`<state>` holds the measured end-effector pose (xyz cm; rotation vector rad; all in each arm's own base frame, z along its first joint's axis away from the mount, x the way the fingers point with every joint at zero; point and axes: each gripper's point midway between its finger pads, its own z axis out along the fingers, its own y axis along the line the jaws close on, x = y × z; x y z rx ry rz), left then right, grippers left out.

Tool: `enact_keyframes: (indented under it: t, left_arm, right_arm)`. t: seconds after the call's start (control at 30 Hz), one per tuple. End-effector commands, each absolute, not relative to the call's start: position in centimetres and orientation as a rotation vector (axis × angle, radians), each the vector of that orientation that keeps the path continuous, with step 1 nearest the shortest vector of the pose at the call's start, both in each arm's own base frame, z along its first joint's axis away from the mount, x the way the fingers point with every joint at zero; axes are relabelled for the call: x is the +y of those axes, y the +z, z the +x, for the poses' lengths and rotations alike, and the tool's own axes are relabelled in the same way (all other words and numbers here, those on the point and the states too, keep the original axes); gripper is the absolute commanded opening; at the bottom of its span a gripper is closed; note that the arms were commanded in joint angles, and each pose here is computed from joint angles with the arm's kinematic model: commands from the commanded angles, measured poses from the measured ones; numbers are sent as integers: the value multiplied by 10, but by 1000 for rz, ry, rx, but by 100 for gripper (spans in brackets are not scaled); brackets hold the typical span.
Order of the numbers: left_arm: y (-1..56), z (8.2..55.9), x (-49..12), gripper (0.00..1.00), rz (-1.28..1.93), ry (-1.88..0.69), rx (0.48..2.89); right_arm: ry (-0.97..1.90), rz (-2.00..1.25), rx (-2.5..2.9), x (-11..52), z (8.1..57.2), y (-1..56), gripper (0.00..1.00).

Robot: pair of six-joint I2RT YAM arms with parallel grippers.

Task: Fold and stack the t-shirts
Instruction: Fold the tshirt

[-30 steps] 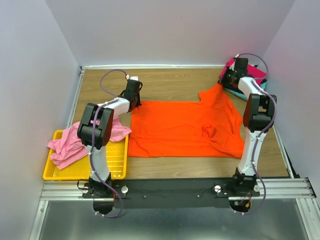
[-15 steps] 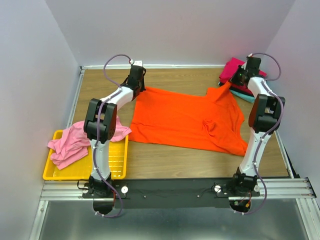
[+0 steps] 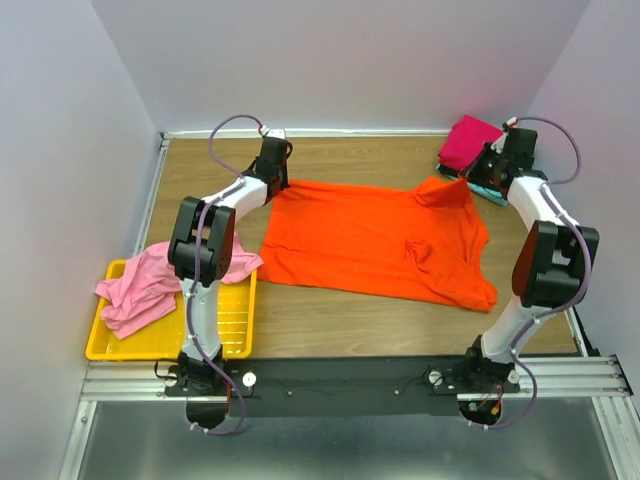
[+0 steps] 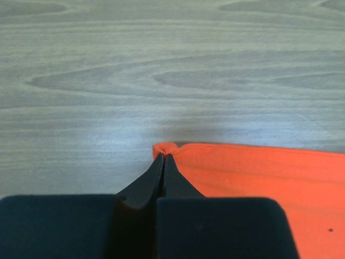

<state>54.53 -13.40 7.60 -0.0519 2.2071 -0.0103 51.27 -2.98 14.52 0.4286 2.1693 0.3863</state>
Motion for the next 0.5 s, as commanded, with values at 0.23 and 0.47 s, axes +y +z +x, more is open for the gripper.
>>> enact_keyframes:
  t: [0.23, 0.47]
  left_arm:
    - [95, 519, -126, 0, -93, 31, 2160]
    - [104, 490, -127, 0, -124, 59, 2130]
  right_arm:
    - [423, 426, 2125, -8, 430, 166, 0]
    - [376, 446, 2111, -6, 388, 163, 1]
